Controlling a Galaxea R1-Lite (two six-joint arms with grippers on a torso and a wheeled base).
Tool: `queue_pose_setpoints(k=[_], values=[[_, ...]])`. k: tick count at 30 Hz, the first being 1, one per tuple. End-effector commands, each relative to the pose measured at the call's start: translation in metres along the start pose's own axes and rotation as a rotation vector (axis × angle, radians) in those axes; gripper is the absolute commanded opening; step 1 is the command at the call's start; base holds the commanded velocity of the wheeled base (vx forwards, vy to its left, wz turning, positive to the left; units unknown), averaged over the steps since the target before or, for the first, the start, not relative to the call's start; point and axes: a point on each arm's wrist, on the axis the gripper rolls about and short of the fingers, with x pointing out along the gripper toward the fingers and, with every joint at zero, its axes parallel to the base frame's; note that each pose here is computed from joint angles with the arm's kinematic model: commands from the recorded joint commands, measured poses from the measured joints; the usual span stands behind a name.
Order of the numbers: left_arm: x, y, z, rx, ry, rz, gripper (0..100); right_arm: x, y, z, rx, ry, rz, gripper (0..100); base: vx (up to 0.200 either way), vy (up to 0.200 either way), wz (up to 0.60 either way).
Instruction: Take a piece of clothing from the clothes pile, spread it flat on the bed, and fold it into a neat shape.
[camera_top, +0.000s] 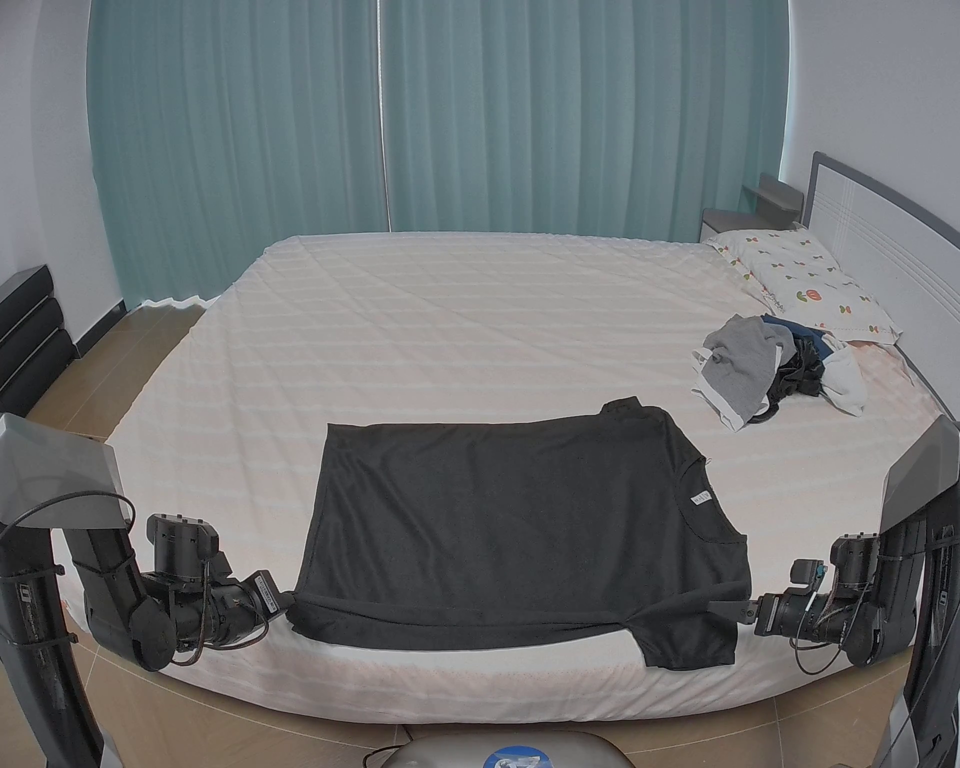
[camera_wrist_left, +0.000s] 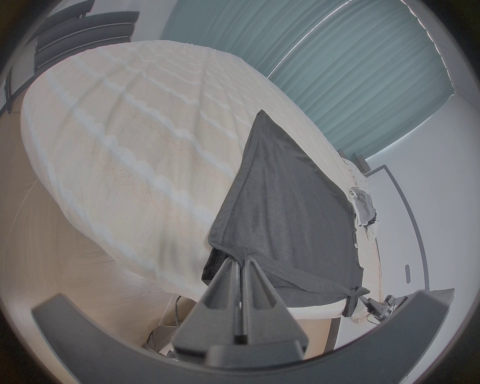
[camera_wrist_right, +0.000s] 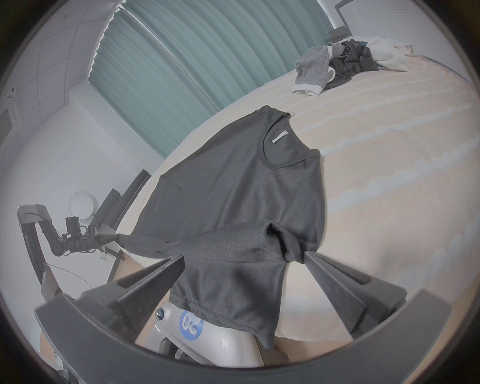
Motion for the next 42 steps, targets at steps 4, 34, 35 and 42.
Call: queue_pose_setpoints(k=[4,34,35,42], values=[[0.001,0.0,-0.001,0.0,0.003,0.001,0,0.003,-0.002,-0.008,0.0,0.028,0.002,100,0.0,0.0,0.0],[0.0,0.0,0.0,0.0,-0.001,-0.001,0,-0.015,-0.007,0.01,0.048,-0.062,-0.02,0,0.0,0.0,0.0],[0.0,0.0,0.0,-0.001,-0.002,-0.001,0,-0.019,-0.005,0.005,0.047,-0.039,-0.007,0,0.0,0.0,0.0],[0.0,0.0,0.0,-0.002,-0.001,0.0,0,-0.021,-0.01,-0.01,0.032,0.022,0.018,0,0.0,0.0,0.0]])
